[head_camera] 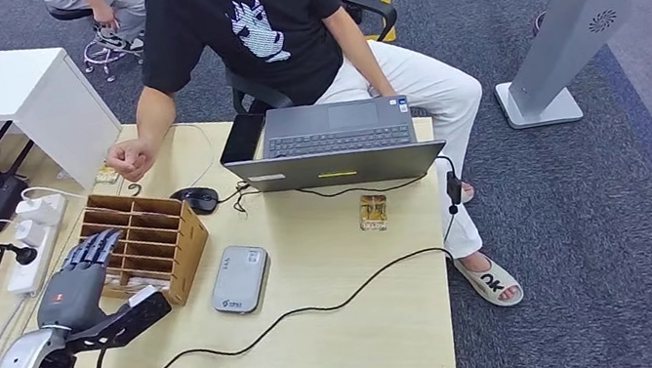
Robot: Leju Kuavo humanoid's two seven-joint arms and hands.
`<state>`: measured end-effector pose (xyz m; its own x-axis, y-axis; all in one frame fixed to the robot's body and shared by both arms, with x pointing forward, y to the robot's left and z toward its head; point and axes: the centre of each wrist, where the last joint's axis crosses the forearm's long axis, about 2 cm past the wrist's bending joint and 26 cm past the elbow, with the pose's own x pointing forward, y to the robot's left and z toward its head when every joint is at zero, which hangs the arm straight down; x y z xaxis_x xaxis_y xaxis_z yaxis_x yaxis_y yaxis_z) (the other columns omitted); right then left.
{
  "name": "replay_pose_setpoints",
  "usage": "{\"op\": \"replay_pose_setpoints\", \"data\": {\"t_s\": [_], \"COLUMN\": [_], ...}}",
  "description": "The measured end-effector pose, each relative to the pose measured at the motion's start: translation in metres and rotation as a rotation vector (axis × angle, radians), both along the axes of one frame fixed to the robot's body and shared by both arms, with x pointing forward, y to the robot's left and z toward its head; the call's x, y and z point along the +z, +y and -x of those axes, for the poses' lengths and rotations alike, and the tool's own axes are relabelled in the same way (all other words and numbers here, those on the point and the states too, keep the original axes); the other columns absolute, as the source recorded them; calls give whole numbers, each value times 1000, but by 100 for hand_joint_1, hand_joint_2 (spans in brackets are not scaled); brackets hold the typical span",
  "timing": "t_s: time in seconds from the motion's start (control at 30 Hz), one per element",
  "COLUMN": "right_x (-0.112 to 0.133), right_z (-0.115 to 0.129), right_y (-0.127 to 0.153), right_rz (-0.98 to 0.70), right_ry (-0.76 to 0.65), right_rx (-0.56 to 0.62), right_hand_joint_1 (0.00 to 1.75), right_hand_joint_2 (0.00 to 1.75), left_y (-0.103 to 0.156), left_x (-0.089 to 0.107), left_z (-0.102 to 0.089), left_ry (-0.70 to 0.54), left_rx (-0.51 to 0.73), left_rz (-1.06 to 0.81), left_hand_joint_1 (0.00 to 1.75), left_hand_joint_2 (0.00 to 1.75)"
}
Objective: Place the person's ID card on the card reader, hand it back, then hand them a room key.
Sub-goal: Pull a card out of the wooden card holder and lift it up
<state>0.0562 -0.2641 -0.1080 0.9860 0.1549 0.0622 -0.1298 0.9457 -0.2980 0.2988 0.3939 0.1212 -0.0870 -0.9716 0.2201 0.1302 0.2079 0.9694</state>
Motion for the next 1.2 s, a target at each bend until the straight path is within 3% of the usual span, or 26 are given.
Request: {"op": "replay_pose_setpoints", "data": {"t_s": [0.23, 0.33, 0.37, 0.4, 0.5, 0.57, 1.2], "right_x": [0, 0, 0, 0, 0, 0, 0], "right_z": [0, 0, 0, 0, 0, 0, 0], "right_y": [0, 0, 0, 0, 0, 0, 0], "right_rz": [-1, -1, -1, -1, -1, -1, -2], "right_ry": [-1, -2, -2, -2, -2, -2, -6], "right_rx": [3, 4, 4, 5, 5, 6, 9], "right_hand_joint_1": [0, 0, 0, 0, 0, 0, 0], "right_hand_joint_2": [175, 175, 175, 175, 175, 175, 175], "left_y": [-5, -5, -5, -4, -4, -3, 4], "left_x": [-6, -6, -6, -6, -5, -5, 0], "left_z": [-1, -2, -3, -3, -3, -3, -5], "left_ry": [42, 58, 60, 62, 65, 66, 62], "left_rx": [-8, -9, -9, -9, -9, -8, -4], "left_rz": [22, 32, 36, 40, 46, 49, 45], "left_hand_joint_1": [2, 20, 30, 50, 136, 169, 175], "left_hand_joint_2": [175, 175, 175, 175, 175, 175, 175]}}
